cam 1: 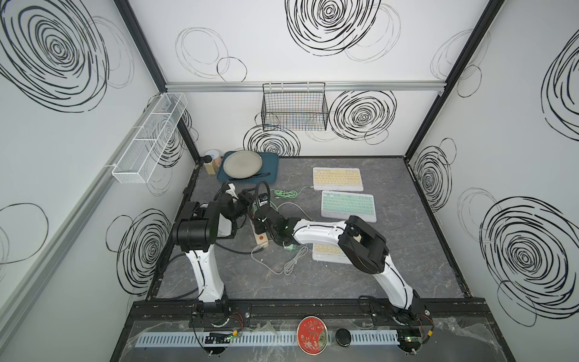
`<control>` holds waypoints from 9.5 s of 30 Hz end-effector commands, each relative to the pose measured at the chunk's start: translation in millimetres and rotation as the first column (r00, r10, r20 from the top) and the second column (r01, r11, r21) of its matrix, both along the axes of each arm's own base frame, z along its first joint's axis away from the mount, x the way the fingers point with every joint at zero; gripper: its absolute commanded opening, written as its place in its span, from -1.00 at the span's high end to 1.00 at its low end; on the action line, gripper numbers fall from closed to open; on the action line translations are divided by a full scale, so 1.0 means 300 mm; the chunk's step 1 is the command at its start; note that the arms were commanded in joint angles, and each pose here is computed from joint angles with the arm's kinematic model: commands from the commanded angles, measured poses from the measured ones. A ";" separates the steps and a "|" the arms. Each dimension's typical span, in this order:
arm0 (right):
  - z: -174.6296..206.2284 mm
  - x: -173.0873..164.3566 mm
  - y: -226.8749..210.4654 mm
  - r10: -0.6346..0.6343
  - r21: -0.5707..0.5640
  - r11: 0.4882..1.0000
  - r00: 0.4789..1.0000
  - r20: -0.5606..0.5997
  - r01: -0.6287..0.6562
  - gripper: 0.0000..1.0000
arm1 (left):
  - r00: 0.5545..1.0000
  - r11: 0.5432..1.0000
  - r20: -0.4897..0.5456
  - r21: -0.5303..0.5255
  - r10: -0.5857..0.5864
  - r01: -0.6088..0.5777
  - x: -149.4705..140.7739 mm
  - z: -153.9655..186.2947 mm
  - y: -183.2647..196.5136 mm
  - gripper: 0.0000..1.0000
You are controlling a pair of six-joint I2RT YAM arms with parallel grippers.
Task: Unplug the wireless keyboard
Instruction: Remove the plug from the socket, then place the plug at the center of the board, then pick up the keyboard from the center of the board.
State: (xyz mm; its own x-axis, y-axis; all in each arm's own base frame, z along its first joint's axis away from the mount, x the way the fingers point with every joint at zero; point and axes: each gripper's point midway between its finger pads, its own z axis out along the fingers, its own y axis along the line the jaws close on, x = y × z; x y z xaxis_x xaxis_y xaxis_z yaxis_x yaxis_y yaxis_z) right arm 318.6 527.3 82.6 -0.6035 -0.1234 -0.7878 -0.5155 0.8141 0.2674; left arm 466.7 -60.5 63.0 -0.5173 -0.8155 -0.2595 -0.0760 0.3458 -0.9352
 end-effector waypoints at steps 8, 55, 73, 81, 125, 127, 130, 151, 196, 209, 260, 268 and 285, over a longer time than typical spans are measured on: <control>0.206 -0.122 0.170 0.018 -0.201 0.978 0.933 0.359 0.059 1.00 | 0.909 1.000 -0.418 -0.012 -0.009 0.004 -0.203 -0.380 -0.022 -0.15; 0.346 -0.110 -0.075 -0.100 -0.018 0.994 0.959 0.264 0.108 1.00 | 0.933 1.000 -0.360 0.002 0.011 -0.011 -0.166 -0.250 0.009 -0.19; 0.365 -0.027 -0.523 -0.354 -0.054 0.921 0.885 0.302 0.387 1.00 | 0.937 0.963 -0.293 0.244 0.188 -0.117 -0.194 -0.068 0.234 -0.51; 0.371 0.010 -0.682 -0.445 -0.096 0.859 0.827 0.343 0.502 1.00 | 0.930 0.843 -0.151 0.490 0.334 -0.223 -0.293 0.009 0.335 -0.98; 0.161 0.074 -0.616 -0.300 -0.439 0.762 0.861 0.411 0.475 1.00 | 0.898 0.715 0.094 0.572 0.430 -0.403 -0.395 0.109 0.358 -0.99; 0.175 0.067 -0.637 -0.305 -0.438 0.757 0.855 0.419 0.485 1.00 | 0.898 0.715 0.095 0.572 0.429 -0.402 -0.395 0.109 0.357 -0.99; 0.194 0.063 -0.643 -0.308 -0.439 0.750 0.849 0.430 0.495 1.00 | 0.898 0.715 0.094 0.572 0.429 -0.401 -0.395 0.109 0.356 -0.99; -0.046 0.036 -0.331 -0.147 -0.502 0.817 0.945 0.293 0.283 1.00 | 0.898 0.711 0.092 0.579 0.429 -0.399 -0.394 0.108 0.354 -0.99; 0.080 -0.032 -0.275 -0.028 -0.392 0.913 0.979 0.204 0.108 -0.53 | 0.899 0.705 0.108 0.584 0.424 -0.403 -0.396 0.125 0.348 -0.99; 0.122 -0.025 -0.332 -0.012 -0.242 0.970 0.995 0.101 0.037 -0.54 | 0.829 0.647 0.111 0.573 0.548 -0.504 -0.458 0.125 0.415 -0.99; 0.173 0.133 -1.564 -0.726 -0.015 0.687 0.687 0.043 0.727 -0.46 | 0.850 0.225 0.170 0.972 -0.498 -0.062 -0.234 0.557 -0.575 -0.99; 0.072 0.137 -1.671 -0.766 -0.076 0.637 0.641 0.050 0.767 -0.45 | 0.789 0.044 -0.069 0.992 -0.610 0.121 -0.178 0.431 -0.669 -0.83; 0.014 0.161 -1.667 -0.756 -0.088 0.653 0.654 -0.024 0.752 -0.45 | 0.693 -0.071 -0.337 0.921 -0.637 0.383 0.112 0.169 -0.735 -0.41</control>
